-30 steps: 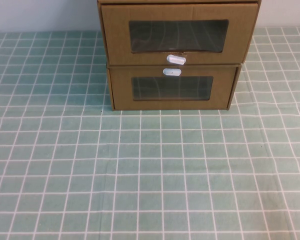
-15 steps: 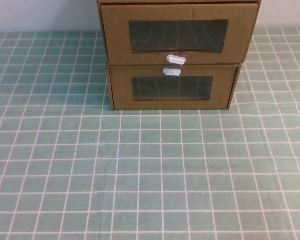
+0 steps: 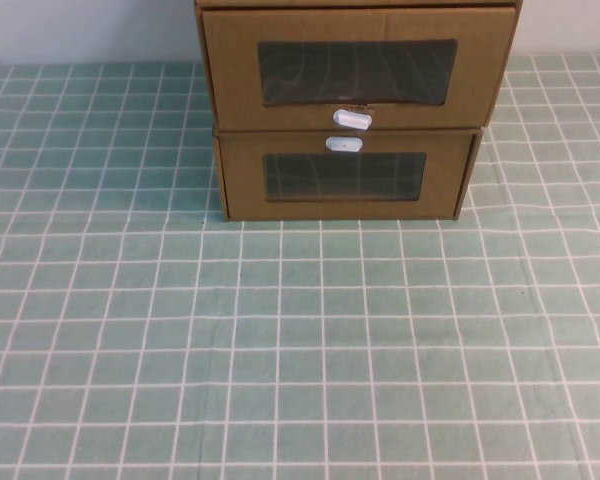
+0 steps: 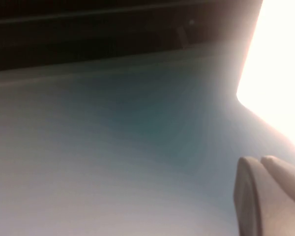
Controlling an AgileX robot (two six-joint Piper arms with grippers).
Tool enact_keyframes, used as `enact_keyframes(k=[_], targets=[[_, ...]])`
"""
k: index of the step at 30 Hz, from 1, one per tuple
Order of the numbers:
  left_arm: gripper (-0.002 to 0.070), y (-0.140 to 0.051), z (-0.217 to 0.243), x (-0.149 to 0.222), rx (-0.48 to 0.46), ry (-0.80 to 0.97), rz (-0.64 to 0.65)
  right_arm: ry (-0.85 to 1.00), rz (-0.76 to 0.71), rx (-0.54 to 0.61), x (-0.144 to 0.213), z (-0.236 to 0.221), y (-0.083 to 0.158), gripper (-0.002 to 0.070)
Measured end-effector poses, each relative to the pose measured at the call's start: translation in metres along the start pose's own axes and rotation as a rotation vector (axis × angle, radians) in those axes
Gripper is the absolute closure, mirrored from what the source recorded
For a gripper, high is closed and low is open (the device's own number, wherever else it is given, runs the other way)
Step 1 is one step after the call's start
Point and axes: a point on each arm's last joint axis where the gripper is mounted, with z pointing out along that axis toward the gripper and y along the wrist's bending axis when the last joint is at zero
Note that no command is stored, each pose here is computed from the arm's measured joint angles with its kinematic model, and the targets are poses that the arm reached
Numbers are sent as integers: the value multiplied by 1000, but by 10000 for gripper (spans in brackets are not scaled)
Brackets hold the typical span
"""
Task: Open the shoe box
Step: 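Pull the top drawer of the cardboard box fully open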
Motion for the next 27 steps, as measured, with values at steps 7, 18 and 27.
enact_keyframes(k=[7, 18, 27], targets=[[680, -6, 54, -22, -35, 67, -64, 95, 27, -8, -2, 59, 10, 689], [680, -30, 173, 16, 23, 543, -97, 991, 13, -12, 110, 115, 19, 689], [680, -47, 233, 111, 85, 933, -189, 1263, 108, 24, 163, 106, 18, 689]])
